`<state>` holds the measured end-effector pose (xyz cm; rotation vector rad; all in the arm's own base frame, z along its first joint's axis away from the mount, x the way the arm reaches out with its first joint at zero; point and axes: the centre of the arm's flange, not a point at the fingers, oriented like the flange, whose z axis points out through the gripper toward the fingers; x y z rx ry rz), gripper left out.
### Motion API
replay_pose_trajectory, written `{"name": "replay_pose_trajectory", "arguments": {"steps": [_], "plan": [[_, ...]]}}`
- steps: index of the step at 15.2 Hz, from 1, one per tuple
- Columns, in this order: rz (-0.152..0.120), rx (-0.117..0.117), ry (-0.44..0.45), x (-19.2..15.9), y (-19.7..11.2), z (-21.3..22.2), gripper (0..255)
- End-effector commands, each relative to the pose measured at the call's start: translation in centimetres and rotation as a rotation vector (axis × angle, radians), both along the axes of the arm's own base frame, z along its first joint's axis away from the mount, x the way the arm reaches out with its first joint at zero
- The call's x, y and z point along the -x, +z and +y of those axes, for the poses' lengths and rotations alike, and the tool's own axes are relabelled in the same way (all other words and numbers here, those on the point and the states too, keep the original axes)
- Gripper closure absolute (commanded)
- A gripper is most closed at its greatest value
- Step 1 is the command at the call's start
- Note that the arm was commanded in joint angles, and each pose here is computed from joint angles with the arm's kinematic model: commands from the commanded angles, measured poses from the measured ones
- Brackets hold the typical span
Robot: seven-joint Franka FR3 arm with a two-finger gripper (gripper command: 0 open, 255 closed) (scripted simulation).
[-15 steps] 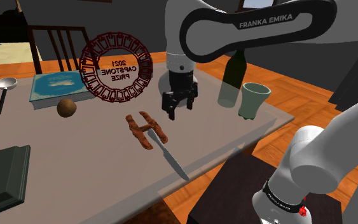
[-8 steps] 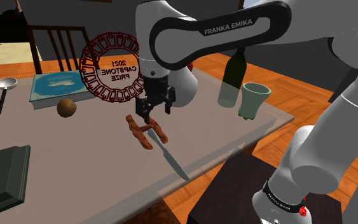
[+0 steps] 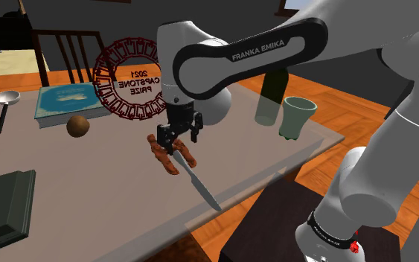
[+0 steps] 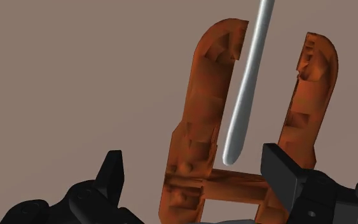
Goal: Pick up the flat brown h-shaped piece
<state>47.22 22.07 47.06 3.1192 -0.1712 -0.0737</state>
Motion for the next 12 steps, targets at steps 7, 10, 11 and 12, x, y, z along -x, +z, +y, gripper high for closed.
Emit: {"name": "replay_pose_trajectory", "arguments": {"steps": [7, 10, 11, 12], "plan": [[0.000, 0.000, 0.000, -0.08, -0.24, 0.00, 255], [0.000, 0.000, 0.000, 0.06, -0.12, -0.09, 255], [0.000, 0.000, 0.000, -0.02, -0.22, -0.01, 255], [0.000, 0.000, 0.000, -0.02, 0.30, -0.01, 255]]}}
